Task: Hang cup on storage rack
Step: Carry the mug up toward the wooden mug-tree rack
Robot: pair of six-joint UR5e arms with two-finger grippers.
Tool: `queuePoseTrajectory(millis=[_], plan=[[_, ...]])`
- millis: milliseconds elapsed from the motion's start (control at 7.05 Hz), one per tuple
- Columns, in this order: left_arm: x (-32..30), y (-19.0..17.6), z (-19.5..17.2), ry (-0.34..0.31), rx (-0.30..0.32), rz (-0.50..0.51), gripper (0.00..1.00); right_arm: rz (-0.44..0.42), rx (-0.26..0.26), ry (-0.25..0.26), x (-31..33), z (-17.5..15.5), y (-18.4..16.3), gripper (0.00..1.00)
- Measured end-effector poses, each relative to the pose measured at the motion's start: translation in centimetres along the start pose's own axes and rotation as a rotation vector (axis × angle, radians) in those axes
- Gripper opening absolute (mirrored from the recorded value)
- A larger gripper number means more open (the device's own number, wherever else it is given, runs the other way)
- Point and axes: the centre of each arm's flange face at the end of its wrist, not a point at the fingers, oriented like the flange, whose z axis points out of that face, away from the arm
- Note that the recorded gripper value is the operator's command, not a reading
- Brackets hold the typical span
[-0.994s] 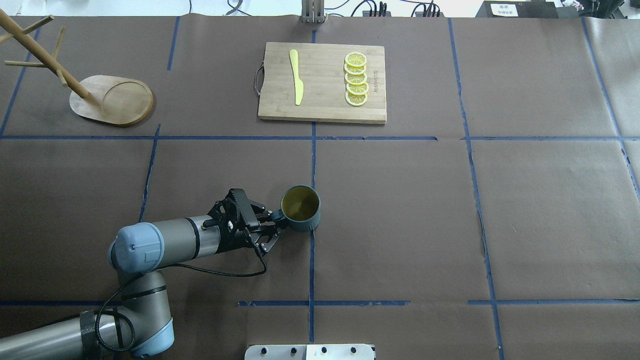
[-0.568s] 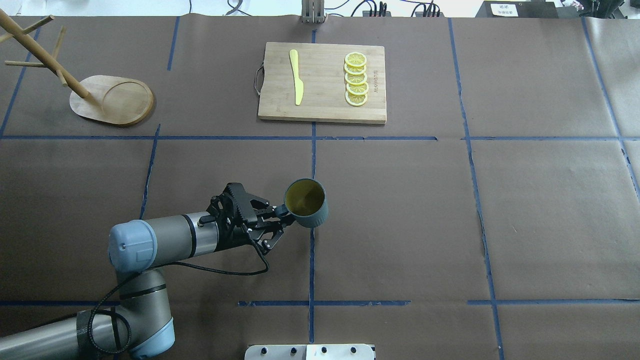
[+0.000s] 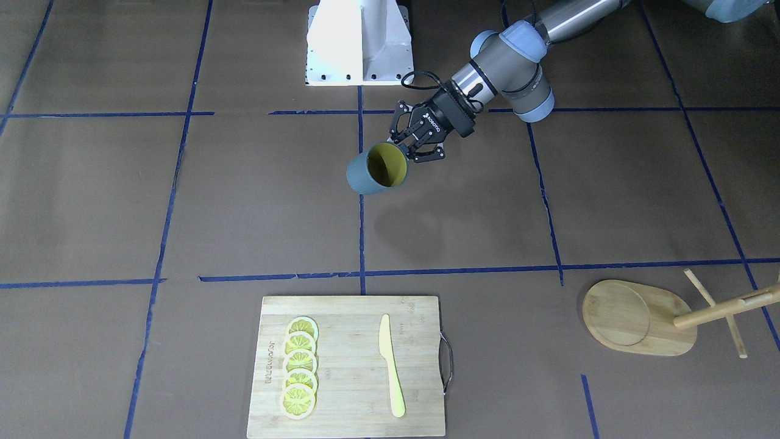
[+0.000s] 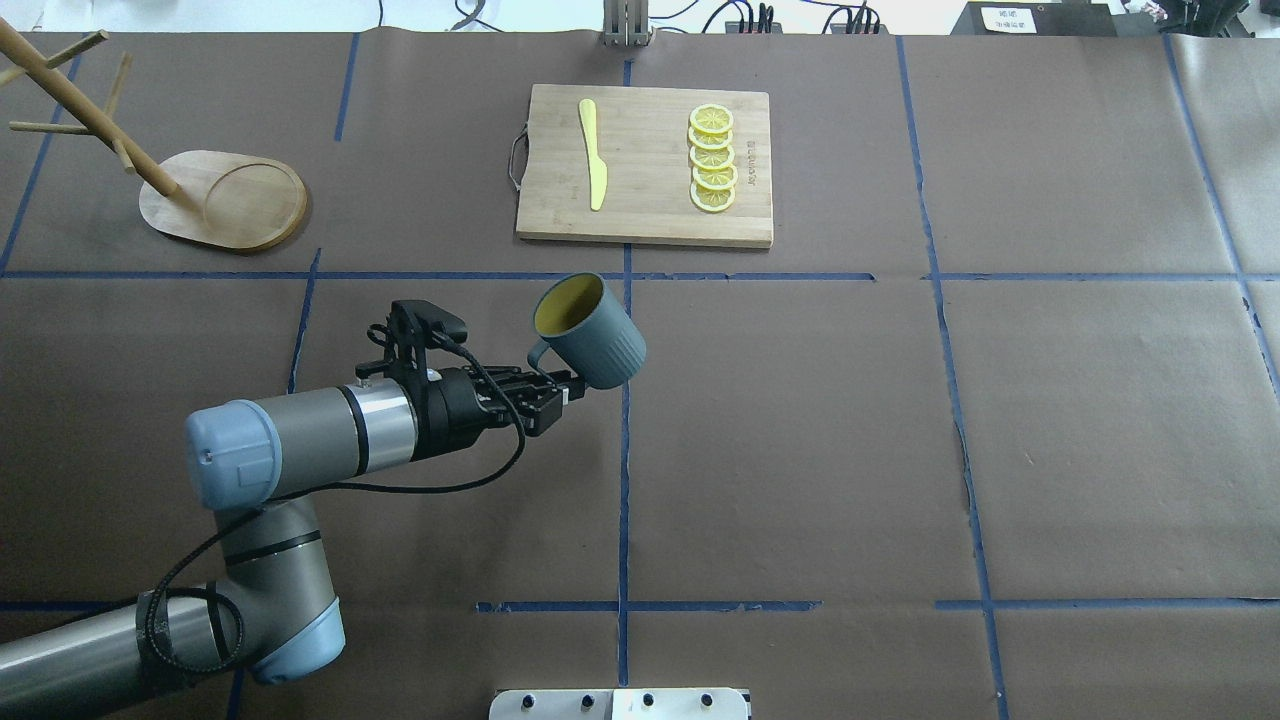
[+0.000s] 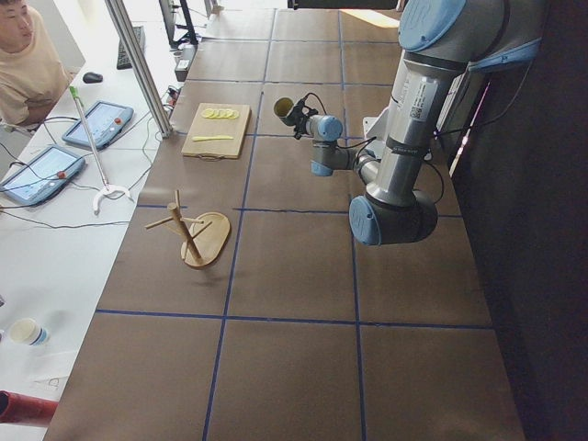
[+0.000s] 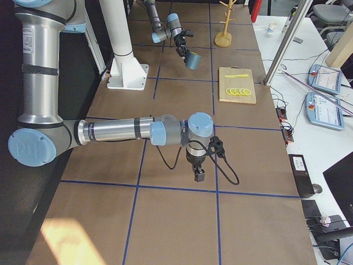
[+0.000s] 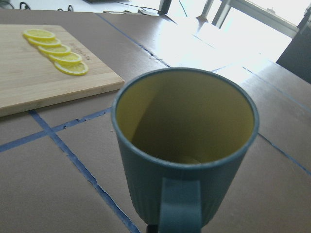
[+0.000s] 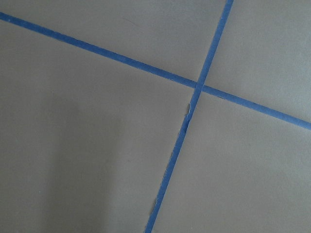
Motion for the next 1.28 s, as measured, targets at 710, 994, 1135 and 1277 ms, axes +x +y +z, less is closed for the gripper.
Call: queuePoseTrajectory(millis=[710, 994, 1135, 1277], plan=[[-2.8, -12.0, -6.9, 0.247, 0.211, -0.854, 0.0, -0.004, 0.005, 0.001, -0.1, -0.2, -0.3, 1.0], [-6.2, -16.7, -11.1, 0.379, 0.309, -1.083, 0.0, -0.006, 0.007, 0.002, -0.2, -0.3, -0.4, 1.0], [-9.0, -18.7, -13.0, 0.432, 0.355, -1.162, 0.0, -0.008, 0.009, 0.002, -0.2, -0.4, -0.5, 1.0], [-12.3, -19.9, -14.7, 0.478, 0.394, -1.22, 0.0, -0.009, 0.011, 0.002, -0.3, -0.5, -0.6, 1.0]])
